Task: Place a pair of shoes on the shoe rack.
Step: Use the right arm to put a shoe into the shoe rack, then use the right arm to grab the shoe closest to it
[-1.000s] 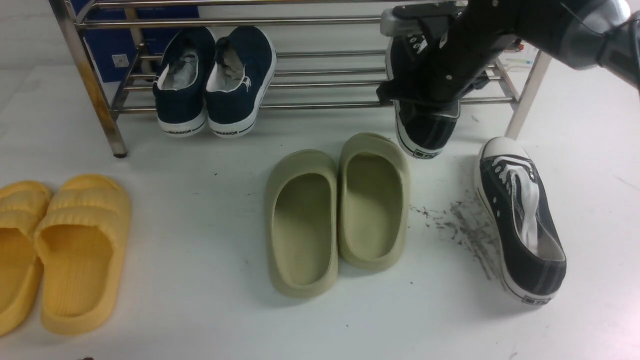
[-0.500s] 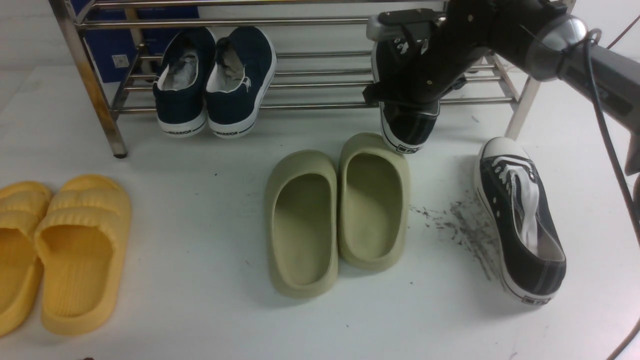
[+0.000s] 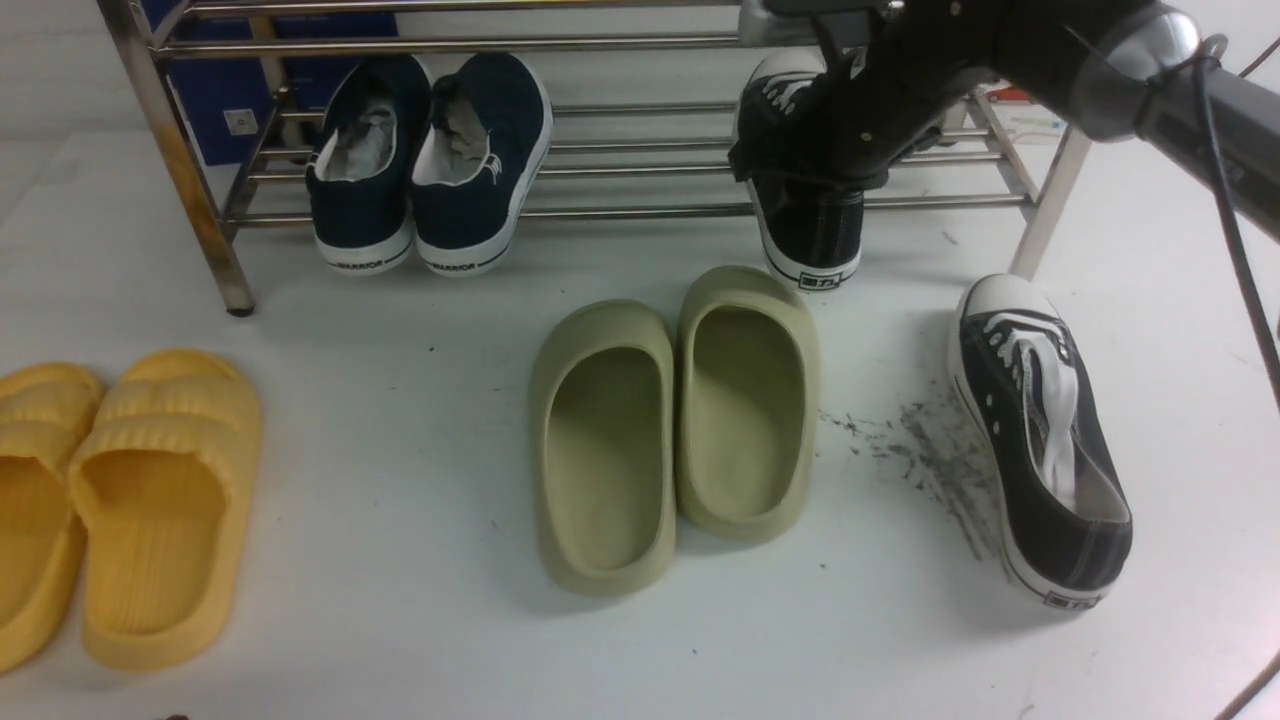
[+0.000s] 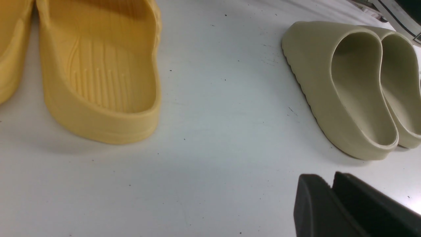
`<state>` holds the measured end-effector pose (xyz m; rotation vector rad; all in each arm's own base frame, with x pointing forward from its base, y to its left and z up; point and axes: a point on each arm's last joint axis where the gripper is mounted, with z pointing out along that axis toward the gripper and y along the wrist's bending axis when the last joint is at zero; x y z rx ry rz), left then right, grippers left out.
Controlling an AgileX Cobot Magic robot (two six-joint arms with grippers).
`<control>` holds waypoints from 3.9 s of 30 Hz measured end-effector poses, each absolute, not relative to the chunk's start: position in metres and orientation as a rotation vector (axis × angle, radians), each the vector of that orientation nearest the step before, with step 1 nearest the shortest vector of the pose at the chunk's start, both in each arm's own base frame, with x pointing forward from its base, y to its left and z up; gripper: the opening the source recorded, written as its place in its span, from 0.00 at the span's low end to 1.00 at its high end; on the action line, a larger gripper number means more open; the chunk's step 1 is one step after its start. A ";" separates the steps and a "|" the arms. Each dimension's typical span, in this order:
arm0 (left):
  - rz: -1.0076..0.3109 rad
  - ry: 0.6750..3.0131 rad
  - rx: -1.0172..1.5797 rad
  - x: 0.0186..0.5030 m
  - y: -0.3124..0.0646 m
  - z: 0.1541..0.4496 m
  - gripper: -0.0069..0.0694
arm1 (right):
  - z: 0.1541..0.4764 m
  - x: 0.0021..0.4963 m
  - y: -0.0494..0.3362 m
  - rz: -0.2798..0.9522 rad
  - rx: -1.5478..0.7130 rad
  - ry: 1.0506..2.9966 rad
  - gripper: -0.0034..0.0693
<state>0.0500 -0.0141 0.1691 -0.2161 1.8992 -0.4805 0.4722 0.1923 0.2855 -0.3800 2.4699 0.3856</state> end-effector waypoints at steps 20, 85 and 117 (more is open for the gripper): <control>-0.480 1.899 -0.216 0.050 -0.014 0.169 0.23 | 0.278 0.443 0.183 0.348 -0.405 2.769 0.04; -0.480 1.899 -0.216 0.050 -0.014 0.169 0.28 | 0.346 0.348 0.136 0.255 -0.144 2.721 0.56; -0.480 1.899 -0.216 0.050 -0.014 0.169 0.31 | 0.219 0.299 0.108 0.029 -0.304 2.891 0.08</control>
